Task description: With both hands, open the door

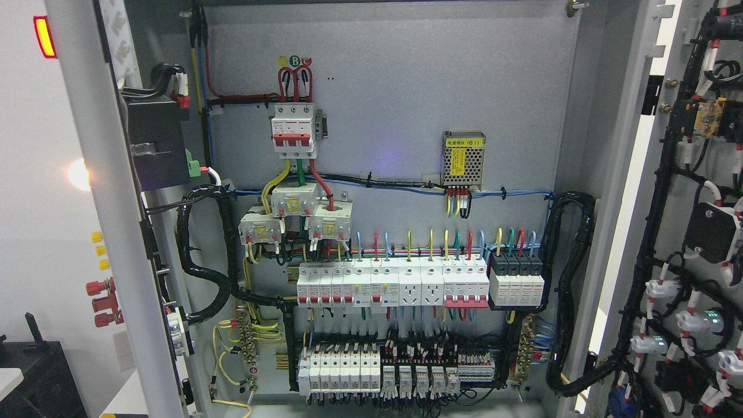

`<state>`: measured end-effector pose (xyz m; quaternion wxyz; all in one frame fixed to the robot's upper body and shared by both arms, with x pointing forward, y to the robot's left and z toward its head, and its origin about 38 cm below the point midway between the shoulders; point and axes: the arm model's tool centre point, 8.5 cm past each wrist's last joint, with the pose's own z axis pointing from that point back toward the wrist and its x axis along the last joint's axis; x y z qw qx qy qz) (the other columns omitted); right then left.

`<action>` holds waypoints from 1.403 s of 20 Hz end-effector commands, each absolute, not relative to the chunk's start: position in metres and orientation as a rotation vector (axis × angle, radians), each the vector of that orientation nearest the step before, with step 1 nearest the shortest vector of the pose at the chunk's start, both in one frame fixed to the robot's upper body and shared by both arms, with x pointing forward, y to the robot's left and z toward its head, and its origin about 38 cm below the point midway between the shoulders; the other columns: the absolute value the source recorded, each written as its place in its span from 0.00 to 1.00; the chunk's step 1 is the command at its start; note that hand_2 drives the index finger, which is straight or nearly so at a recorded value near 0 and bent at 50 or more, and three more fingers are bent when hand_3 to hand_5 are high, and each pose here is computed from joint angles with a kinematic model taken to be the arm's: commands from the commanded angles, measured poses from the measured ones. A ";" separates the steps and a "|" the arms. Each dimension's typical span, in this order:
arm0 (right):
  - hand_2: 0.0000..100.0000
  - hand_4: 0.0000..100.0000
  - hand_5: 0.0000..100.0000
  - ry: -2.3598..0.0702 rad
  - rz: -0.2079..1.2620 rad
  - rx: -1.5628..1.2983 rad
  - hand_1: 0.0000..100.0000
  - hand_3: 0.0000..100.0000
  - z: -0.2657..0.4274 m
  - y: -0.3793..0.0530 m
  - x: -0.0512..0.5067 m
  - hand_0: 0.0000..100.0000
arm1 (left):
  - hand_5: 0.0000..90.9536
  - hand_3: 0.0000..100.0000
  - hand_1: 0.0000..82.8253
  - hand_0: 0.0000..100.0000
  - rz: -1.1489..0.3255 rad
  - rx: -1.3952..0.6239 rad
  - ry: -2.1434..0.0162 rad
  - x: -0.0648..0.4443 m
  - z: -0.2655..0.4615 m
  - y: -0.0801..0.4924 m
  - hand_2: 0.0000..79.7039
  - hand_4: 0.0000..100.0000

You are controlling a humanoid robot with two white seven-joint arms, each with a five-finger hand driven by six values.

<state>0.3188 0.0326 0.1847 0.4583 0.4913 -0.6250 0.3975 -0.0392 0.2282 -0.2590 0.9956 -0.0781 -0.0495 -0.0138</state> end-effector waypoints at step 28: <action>0.00 0.00 0.00 -1.543 1.081 1.228 0.00 0.00 0.199 0.068 0.316 0.00 | 0.00 0.00 0.00 0.00 -0.027 -0.164 -0.099 -0.039 -0.259 0.227 0.00 0.04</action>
